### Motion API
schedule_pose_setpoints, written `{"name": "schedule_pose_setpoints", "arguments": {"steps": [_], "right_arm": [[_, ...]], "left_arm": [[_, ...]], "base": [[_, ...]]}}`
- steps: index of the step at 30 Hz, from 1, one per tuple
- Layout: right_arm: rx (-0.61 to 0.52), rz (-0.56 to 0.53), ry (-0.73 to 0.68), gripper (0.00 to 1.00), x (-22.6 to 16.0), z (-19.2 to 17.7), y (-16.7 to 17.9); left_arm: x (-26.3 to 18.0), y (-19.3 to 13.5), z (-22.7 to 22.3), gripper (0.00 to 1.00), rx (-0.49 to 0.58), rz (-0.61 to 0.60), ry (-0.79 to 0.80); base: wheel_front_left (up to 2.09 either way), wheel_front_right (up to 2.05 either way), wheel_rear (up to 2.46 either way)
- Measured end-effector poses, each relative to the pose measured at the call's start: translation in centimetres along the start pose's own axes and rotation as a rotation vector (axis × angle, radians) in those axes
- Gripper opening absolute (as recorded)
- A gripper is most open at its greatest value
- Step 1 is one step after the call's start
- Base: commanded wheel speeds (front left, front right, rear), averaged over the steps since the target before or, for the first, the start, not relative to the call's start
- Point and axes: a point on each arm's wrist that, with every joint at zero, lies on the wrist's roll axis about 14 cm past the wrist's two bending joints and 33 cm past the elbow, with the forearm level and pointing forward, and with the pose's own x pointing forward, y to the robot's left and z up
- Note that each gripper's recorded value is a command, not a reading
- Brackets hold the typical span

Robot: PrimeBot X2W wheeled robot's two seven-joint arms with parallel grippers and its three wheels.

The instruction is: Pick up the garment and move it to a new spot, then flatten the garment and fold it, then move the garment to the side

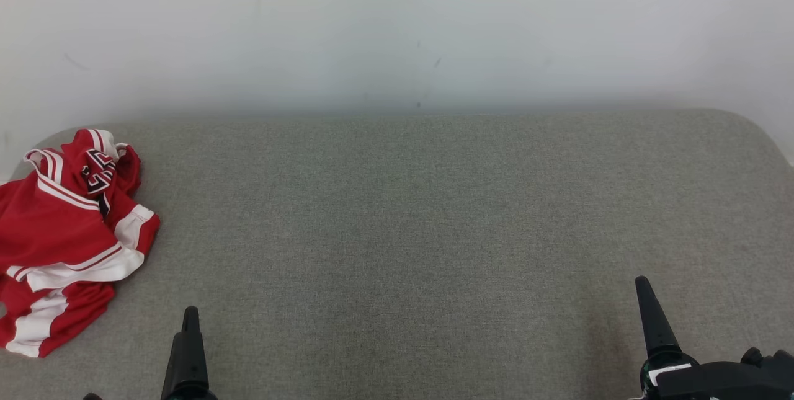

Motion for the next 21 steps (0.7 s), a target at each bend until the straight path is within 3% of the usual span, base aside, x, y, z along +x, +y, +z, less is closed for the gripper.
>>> {"name": "schedule_pose_setpoints", "arguments": {"steps": [21], "right_arm": [[-0.42,0.073,0.024,1.0,0.6,-1.8,2.0]], "left_arm": [[-0.4,-0.4,1.2,1.0,0.383,0.0,-0.059]], "base": [[0.0,0.0,0.0]]}}
